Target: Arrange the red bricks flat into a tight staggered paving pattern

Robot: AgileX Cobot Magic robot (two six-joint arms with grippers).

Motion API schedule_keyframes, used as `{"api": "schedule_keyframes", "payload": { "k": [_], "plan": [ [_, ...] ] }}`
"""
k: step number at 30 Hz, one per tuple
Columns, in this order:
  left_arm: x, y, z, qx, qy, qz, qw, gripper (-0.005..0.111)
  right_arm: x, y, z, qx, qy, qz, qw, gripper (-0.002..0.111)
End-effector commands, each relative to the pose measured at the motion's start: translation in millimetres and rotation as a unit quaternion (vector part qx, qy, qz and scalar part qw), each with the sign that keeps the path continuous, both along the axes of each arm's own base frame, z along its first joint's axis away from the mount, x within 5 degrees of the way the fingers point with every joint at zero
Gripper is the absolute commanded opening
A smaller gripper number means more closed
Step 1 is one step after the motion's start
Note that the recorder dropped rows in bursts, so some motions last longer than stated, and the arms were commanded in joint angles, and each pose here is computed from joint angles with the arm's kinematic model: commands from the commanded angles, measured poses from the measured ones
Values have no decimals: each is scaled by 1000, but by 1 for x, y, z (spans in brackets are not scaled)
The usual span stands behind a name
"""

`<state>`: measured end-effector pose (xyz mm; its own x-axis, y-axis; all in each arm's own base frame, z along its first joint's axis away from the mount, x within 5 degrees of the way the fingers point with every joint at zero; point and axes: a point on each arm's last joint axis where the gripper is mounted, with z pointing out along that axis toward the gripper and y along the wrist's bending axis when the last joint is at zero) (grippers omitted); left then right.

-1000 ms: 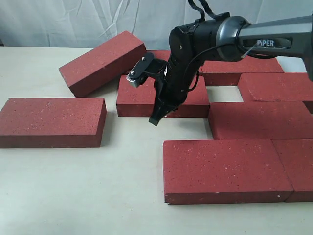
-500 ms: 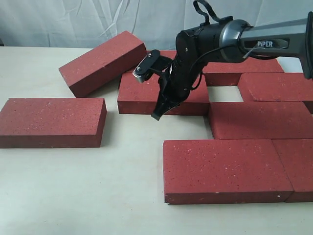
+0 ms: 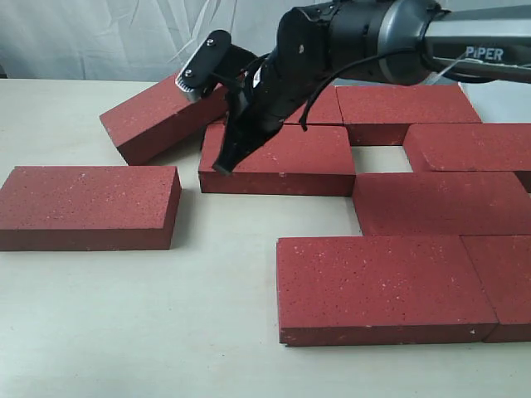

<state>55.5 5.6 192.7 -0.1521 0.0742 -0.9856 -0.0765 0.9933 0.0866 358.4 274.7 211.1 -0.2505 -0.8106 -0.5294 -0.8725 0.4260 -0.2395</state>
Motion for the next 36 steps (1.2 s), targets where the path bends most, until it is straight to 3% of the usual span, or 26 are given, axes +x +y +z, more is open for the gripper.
{"api": "schedule_keyframes", "payload": {
  "k": [1,7,13,28,31,36],
  "plan": [
    [0,0,0,-4,-5,2,1000,0,7,17,-16,43,-37,-3,998,-1],
    [0,0,0,-4,-5,2,1000,0,22,18,-52,41,-42,-18,998,-1],
    [0,0,0,-4,-5,2,1000,0,32,-1,-66,17,-13,-34,999,-1],
    [0,0,0,-4,-5,2,1000,0,55,-112,-88,-118,112,-95,982,-1],
    [0,0,0,-4,-5,2,1000,0,55,-107,-82,-106,95,-94,985,-1],
    [0,0,0,-4,-5,2,1000,0,46,-78,-38,-58,28,-73,995,-1]
  ]
}}
